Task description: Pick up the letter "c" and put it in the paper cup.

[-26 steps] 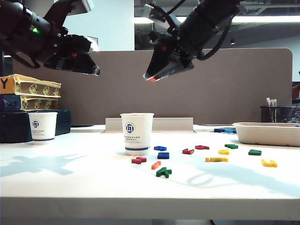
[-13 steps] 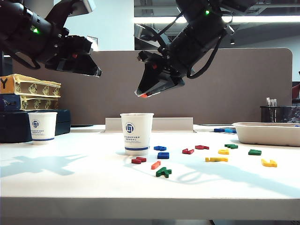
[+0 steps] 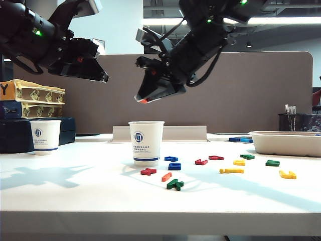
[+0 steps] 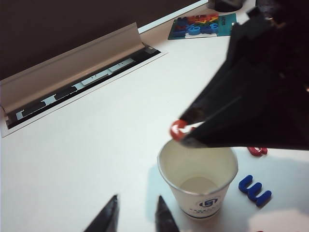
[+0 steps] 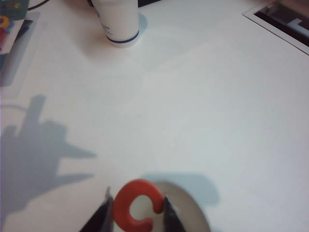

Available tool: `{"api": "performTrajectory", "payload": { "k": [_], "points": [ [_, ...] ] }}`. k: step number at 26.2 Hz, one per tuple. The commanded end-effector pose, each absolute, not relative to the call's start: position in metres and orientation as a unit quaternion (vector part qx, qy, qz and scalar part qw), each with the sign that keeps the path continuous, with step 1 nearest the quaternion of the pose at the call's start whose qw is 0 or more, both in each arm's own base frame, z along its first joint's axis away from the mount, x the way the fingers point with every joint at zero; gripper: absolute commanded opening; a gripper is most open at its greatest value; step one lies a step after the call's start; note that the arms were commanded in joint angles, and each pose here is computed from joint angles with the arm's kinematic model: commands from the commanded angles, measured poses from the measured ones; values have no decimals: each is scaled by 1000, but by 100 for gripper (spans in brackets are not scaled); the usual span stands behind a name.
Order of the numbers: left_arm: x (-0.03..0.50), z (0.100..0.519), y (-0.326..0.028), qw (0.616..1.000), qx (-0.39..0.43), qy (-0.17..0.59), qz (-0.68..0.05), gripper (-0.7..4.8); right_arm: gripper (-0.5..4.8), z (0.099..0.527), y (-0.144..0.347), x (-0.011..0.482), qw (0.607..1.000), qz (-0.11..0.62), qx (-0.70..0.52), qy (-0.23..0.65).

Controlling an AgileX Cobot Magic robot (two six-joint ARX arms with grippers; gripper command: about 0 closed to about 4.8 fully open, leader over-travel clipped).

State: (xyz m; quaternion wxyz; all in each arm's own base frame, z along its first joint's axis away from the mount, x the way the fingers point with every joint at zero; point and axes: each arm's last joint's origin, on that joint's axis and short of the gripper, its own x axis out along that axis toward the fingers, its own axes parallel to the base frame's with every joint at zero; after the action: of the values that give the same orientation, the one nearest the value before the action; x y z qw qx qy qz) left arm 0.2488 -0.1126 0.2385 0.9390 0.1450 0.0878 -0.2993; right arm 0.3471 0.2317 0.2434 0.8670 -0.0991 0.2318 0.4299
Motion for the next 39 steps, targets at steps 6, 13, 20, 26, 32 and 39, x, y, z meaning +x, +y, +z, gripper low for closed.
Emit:
{"api": "performTrajectory", "payload": {
  "k": [6, 13, 20, 26, 32, 39],
  "points": [
    [249, 242, -113, 940, 143, 78, -300, 93, 106, 238, 238, 349, 858, 435, -104, 252],
    [249, 242, -113, 940, 143, 78, -300, 93, 106, 237, 238, 350, 862, 424, -111, 254],
    [249, 242, -113, 940, 143, 78, -300, 93, 106, 228, 238, 350, 856, 422, -114, 276],
    [249, 242, -113, 940, 143, 78, -299, 93, 107, 223, 238, 351, 853, 422, -115, 285],
    [249, 242, -113, 940, 143, 78, -300, 93, 119, 223, 239, 351, 853, 422, -115, 284],
    [249, 242, -113, 940, 143, 79, -300, 93, 160, 223, 238, 351, 853, 422, -114, 284]
  ]
}}
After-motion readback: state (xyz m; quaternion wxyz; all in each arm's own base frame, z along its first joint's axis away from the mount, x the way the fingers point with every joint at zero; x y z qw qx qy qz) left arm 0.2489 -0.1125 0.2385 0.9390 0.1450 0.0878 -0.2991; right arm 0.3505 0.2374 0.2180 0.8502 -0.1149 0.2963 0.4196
